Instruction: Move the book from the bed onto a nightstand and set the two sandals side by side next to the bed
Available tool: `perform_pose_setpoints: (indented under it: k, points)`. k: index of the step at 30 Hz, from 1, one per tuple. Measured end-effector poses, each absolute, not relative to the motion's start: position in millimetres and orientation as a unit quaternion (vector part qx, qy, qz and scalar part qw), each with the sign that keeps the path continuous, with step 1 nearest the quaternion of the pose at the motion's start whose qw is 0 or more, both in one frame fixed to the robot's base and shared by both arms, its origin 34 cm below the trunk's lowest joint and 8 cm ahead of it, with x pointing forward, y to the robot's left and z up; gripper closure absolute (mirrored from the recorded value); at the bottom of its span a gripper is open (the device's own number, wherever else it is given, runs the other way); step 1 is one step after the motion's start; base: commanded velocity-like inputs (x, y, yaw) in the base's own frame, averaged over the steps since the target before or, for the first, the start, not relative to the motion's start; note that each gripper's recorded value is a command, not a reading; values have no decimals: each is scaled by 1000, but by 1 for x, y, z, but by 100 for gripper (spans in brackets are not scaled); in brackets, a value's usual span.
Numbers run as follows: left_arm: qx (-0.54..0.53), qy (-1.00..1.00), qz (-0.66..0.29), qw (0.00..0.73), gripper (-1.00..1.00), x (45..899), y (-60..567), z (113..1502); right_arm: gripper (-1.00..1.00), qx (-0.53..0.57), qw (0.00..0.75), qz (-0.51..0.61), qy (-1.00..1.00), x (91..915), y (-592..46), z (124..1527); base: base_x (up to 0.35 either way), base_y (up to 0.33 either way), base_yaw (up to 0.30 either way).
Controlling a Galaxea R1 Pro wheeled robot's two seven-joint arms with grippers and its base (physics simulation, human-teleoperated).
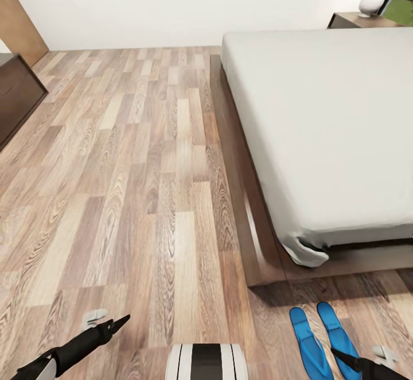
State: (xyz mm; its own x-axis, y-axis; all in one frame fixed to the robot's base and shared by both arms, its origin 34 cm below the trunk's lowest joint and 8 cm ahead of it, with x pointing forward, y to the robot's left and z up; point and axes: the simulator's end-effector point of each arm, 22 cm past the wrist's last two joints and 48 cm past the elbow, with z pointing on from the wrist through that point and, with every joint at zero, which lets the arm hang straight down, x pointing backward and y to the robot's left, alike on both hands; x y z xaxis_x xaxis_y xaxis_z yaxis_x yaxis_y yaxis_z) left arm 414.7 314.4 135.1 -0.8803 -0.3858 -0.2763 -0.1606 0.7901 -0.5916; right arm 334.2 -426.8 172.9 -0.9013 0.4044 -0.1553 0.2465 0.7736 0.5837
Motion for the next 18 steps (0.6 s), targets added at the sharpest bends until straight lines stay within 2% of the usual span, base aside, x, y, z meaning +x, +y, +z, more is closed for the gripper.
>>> perform_pose_setpoints:
  k: [18]
  points:
    - [-137,918,-292,230,-100,439,314,161,-100,162,172,293,926,357,-425,193,0,0,0]
